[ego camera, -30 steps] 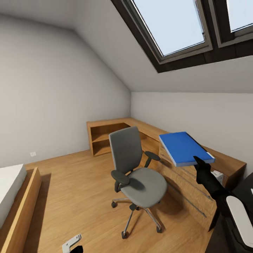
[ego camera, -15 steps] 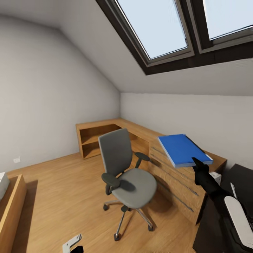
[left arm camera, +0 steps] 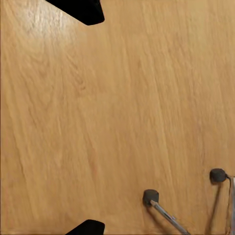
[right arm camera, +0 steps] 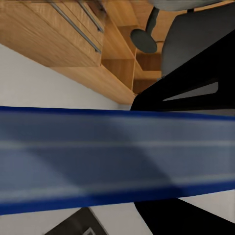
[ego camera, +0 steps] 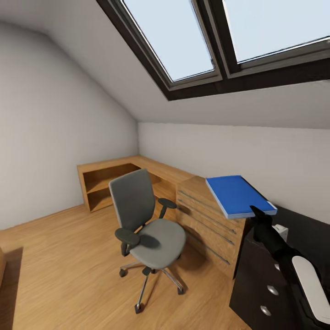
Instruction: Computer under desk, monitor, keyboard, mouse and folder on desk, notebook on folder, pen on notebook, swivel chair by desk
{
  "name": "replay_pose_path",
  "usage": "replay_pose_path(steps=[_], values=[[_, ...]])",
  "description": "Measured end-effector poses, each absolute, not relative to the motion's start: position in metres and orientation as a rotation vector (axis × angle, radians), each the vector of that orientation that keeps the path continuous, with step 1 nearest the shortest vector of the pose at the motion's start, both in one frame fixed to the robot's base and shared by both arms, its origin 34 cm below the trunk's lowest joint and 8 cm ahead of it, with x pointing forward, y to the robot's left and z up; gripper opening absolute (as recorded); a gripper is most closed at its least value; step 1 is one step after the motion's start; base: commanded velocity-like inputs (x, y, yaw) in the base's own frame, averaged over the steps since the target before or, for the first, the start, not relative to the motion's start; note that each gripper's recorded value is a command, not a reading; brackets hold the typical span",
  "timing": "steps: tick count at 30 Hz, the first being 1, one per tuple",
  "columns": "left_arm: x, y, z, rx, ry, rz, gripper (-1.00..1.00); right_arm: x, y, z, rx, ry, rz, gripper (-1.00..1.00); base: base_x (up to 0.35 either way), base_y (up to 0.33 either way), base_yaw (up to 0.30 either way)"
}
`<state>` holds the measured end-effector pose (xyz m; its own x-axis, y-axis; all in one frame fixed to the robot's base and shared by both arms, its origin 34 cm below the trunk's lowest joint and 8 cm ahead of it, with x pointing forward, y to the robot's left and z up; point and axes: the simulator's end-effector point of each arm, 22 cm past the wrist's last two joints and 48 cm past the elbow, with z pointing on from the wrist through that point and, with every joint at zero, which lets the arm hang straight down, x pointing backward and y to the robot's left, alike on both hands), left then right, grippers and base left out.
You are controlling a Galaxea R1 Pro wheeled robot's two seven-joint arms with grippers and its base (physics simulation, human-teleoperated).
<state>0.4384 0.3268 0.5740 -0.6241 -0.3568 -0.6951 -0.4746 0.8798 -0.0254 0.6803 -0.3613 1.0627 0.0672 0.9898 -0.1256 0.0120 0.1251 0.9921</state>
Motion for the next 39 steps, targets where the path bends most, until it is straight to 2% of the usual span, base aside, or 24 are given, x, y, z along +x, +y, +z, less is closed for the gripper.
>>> replay_pose_path(steps=[39], values=[[0.440,0.325,0.612,-0.601,2.153,0.219,1.00,0.683,-0.359,1.065,1.183,1.246,1.059,-1.00,0.000,0.000,-0.288]])
